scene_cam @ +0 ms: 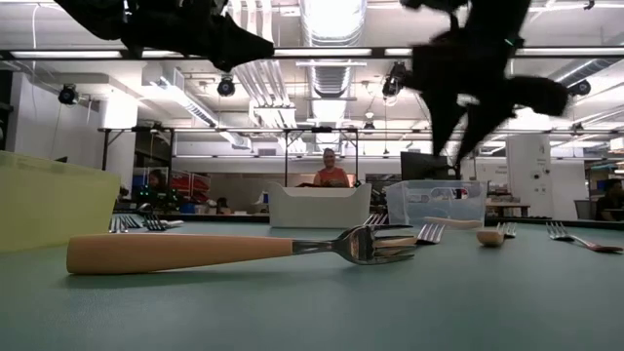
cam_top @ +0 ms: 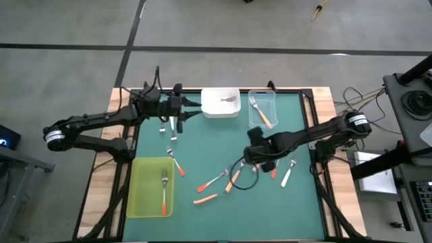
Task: Sort silverware by color (type)
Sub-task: Put the light orange fork into the transparent bin
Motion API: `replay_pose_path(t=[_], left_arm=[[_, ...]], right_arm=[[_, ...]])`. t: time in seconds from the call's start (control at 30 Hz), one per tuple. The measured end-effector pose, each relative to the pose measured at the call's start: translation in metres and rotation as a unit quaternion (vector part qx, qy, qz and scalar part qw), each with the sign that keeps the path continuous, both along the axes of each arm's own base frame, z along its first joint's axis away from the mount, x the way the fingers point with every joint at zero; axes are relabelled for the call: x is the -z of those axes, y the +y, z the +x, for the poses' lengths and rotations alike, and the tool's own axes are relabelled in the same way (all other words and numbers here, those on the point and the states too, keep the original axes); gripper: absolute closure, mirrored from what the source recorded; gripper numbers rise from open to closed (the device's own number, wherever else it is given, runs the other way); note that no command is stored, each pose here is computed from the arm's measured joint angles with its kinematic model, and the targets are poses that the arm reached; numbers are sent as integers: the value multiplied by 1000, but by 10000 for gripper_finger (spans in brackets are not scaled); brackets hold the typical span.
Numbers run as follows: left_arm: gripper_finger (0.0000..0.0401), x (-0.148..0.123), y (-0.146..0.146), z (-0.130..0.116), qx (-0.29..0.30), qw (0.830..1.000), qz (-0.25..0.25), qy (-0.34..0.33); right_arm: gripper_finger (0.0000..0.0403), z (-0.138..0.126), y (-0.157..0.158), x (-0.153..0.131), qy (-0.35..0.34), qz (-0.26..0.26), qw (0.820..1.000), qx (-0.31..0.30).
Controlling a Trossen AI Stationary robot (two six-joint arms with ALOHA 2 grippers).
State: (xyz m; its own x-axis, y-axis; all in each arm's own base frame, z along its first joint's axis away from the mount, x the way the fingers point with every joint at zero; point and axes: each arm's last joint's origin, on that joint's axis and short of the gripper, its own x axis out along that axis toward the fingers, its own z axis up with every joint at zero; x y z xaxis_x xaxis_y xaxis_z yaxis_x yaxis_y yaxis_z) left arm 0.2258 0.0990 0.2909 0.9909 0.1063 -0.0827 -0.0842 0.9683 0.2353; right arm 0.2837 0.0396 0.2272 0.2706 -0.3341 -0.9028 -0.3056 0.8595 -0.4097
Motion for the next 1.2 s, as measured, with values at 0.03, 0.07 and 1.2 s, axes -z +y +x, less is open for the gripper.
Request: replay_pose_path(t=[0.03,0.07,1.2], left_arm=[[301,0,1,0,-13,1000,7,1],[301,0,2,0,-30,999,14,3],[301,11,8,-4,-145,986,44,75]], right_arm=[[265,3,-1,-6,-44,-3,996,79],[269,6,-3,-13,-95,-4,982,165],[253,-13,-35,-17,-120,240,565,780]])
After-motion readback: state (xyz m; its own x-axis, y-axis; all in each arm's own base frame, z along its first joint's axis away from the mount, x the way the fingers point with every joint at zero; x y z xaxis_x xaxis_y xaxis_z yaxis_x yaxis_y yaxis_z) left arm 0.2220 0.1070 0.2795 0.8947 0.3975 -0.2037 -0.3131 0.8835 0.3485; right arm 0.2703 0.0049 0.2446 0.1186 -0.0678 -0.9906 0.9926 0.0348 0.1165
